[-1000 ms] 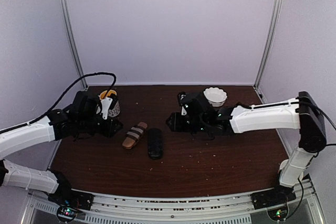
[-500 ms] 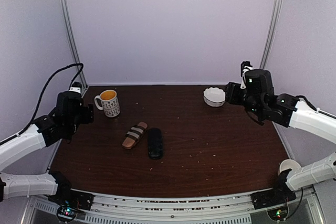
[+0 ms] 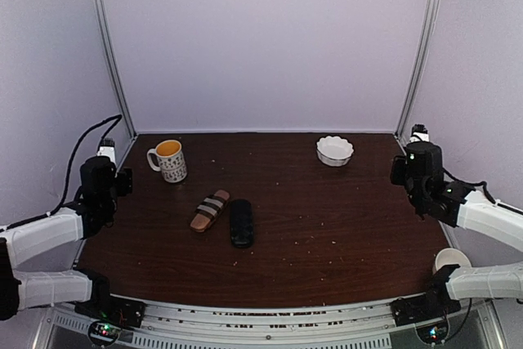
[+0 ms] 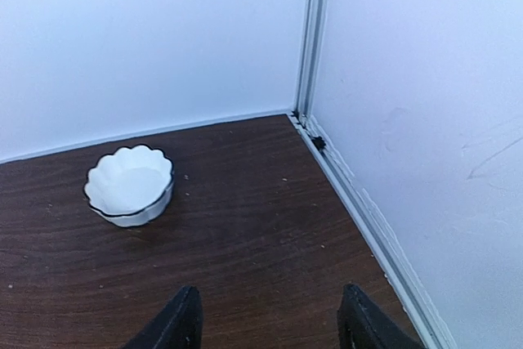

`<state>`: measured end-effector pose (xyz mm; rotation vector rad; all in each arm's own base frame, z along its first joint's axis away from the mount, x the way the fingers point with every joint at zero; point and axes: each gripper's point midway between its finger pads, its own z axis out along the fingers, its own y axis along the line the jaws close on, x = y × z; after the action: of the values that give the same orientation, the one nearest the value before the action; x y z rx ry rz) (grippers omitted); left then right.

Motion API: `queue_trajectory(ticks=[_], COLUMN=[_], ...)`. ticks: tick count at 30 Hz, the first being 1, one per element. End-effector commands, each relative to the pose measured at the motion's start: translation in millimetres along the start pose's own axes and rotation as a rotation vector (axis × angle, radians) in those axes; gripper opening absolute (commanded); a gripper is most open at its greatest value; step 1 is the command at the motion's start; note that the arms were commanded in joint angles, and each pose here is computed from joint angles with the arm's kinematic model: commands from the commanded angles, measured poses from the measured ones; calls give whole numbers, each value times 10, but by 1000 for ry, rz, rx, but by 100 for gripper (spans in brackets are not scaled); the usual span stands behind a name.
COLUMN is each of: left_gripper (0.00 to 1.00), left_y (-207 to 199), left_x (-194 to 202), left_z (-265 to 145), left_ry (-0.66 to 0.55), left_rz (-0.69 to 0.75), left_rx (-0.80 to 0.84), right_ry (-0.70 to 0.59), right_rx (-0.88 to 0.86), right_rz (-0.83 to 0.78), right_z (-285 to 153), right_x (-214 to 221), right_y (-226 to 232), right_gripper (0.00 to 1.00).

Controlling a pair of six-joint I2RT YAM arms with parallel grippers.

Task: Organize the sunglasses
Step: Reset both arms

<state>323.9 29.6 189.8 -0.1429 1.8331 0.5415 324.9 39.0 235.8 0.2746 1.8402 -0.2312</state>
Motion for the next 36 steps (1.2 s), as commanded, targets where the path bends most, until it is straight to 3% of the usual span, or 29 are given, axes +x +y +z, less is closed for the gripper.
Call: queue_trajectory(ticks=[1, 8, 17, 29, 36], left_gripper=[90, 90, 87, 92, 91], left_y=[-1, -114, -298, -286, -287], left_x=[-166, -130, -71, 25, 21], left_z=[201, 409, 567, 631, 627], left_ry=[-96, -152, -243, -220, -224], left_rz=[-29, -47, -44, -71, -69], left_rx=[28, 87, 211, 235, 236], right_ry=[-87, -55, -158, -267, -287], right_rx=[125, 154, 68, -32, -61], right_rz=[13, -28, -31, -1, 19], right_z=[73, 291, 412, 552, 668], right_x=[-2, 328, 501, 298, 438], right_y=[-294, -466, -499, -460, -441], right_gripper=[57, 65, 78, 80, 80])
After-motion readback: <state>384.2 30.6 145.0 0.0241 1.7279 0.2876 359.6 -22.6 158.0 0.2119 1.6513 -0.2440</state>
